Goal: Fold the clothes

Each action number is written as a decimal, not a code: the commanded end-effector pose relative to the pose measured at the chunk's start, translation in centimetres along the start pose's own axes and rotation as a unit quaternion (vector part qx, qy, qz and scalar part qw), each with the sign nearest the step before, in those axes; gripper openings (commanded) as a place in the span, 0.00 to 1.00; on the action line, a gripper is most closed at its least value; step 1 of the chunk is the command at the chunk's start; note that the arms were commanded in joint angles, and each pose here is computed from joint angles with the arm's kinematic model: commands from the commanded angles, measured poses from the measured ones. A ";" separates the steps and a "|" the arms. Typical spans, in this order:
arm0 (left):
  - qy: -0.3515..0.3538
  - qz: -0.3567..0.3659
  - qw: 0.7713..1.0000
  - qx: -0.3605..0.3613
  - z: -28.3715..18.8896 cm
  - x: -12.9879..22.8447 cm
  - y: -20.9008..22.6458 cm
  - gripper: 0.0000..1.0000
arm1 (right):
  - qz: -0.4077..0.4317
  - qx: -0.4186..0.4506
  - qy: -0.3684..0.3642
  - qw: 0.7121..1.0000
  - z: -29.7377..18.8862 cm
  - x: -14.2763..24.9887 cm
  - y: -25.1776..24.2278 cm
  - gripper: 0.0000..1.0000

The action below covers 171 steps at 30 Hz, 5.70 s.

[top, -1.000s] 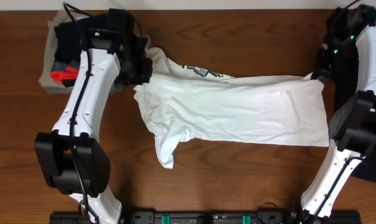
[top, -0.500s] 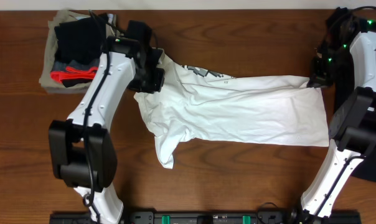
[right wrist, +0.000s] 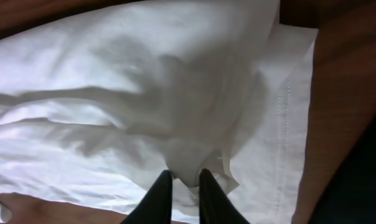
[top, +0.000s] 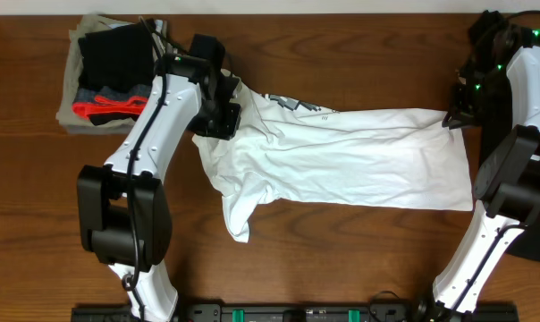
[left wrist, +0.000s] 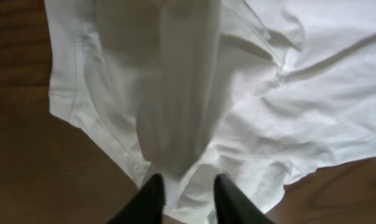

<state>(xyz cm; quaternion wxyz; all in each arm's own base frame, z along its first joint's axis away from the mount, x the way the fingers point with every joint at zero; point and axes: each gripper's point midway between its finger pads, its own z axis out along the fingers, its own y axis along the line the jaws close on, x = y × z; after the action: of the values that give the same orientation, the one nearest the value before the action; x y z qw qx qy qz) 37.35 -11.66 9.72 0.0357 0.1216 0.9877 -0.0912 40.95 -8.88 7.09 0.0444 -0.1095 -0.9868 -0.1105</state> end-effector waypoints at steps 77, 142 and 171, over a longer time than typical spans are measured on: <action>-0.019 0.012 1.000 -0.010 0.5 -1.1 0.4 0.55 | 0.035 0.008 -0.284 0.958 -3.9 -12.9 -0.6 0.01; 0.077 0.113 0.990 0.039 7.5 16.8 -9.0 0.67 | -0.016 0.036 -0.067 0.997 -9.4 11.1 6.6 0.69; 0.107 0.036 0.993 -0.023 10.9 18.1 -8.0 0.06 | -0.016 0.036 -0.065 0.997 -8.8 11.0 6.5 0.70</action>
<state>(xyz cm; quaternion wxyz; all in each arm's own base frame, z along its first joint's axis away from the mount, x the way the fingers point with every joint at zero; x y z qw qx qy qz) 18.65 -18.17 -0.38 -0.0553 0.1822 0.9783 -0.0813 32.42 -2.72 17.64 -0.0068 -0.1039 -0.9921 -0.0700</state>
